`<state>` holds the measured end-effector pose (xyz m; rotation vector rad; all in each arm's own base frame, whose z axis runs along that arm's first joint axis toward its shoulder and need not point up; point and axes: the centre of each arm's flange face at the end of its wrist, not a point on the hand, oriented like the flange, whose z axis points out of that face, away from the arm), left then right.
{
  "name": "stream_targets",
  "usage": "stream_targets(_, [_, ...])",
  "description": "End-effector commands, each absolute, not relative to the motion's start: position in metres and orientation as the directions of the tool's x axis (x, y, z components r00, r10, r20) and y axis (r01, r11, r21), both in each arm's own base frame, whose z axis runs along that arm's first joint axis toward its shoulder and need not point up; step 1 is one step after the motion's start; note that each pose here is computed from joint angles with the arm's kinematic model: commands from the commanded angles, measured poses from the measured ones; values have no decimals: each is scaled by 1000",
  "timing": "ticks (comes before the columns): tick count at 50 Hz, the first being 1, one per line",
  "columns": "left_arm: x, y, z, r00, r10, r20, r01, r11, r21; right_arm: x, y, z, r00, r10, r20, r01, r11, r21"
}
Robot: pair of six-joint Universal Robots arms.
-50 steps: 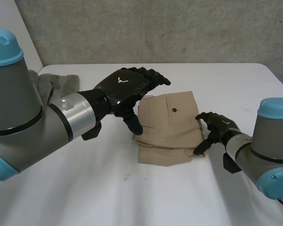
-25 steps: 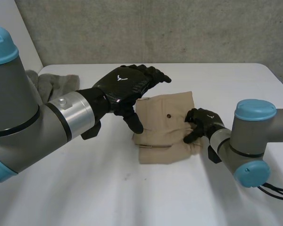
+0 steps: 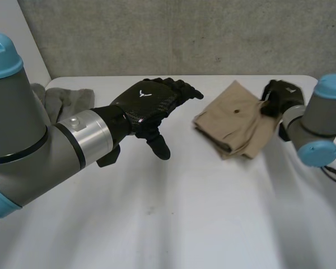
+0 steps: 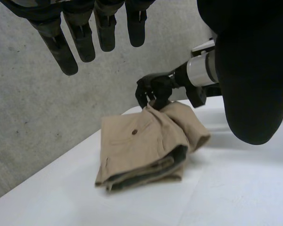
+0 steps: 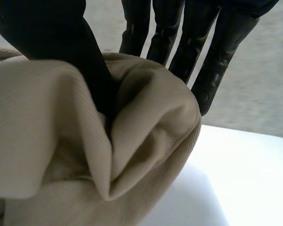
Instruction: Fold the laundry.
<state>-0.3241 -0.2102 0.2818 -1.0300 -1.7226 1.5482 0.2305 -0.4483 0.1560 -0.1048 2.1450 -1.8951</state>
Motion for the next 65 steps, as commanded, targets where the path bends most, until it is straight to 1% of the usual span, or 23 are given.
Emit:
stream_targets(1, [-325,-209,282,-517,854,-64,154,19,-988,158,-508,153,-994,-29,-102,99,105,-990])
stream_targets(2, [-325,-209,282,-516,854,-65,154,18,-988,143,-516,150,-997,7,-83,83,104,-991])
stream_targets(5, [-325,-209,281,-518,853,-63,154,21,-988,126,-526,147,-997,49,-60,65,97,-993])
stream_targets(6, [-325,-209,282,-518,853,-64,154,20,-988,118,-531,148,-995,78,-55,61,80,-995])
stream_targets(9, [-326,-210,280,-518,853,-62,155,22,-988,99,-537,149,-988,147,-50,59,55,-997])
stream_targets(10, [-326,-211,279,-518,853,-63,154,21,-988,86,-540,150,-981,188,-50,59,42,-997])
stream_targets(13, [-326,-212,279,-518,853,-64,153,18,-988,70,-541,147,-970,239,-48,60,43,-997])
stream_targets(20, [-328,-213,275,-517,854,-59,156,26,-987,55,-542,135,-959,281,-43,64,66,-996])
stream_targets(25, [-328,-214,275,-518,853,-60,155,25,-988,35,-538,130,-919,394,-25,63,84,-994])
stream_targets(26, [-329,-213,274,-517,854,-58,155,27,-987,35,-537,130,-918,396,-22,63,89,-994])
stream_targets(27, [-329,-213,275,-517,854,-55,154,30,-988,36,-537,130,-922,385,-24,65,92,-994])
stream_targets(30, [-328,-213,275,-518,854,-44,148,39,-988,49,-538,134,-964,264,-38,70,114,-991])
stream_targets(31, [-328,-213,275,-519,854,-43,147,40,-988,55,-537,138,-975,219,-46,74,121,-990])
stream_targets(32, [-328,-213,275,-519,854,-41,146,42,-988,65,-537,147,-990,129,-60,75,122,-990])
stream_targets(35, [-328,-214,274,-521,853,-39,146,44,-988,75,-536,160,-997,22,-72,75,117,-990])
stream_targets(36, [-328,-214,274,-521,853,-39,146,44,-988,80,-535,163,-996,-34,-78,73,119,-990])
stream_targets(39, [-328,-214,274,-521,853,-39,146,44,-988,79,-533,164,-992,-94,-87,73,136,-988])
stream_targets(44, [-327,-214,273,-522,852,-37,148,47,-988,70,-532,157,-990,-102,-98,79,171,-982])
stream_targets(50, [-328,-214,273,-521,853,-37,149,48,-988,51,-533,136,-992,-64,-108,92,219,-971])
stream_targets(55, [-328,-215,270,-521,853,-33,152,55,-987,49,-534,125,-994,-61,-90,74,232,-970])
stream_targets(65, [-330,-217,261,-519,854,-22,165,75,-983,46,-536,109,-994,-53,-94,78,246,-966])
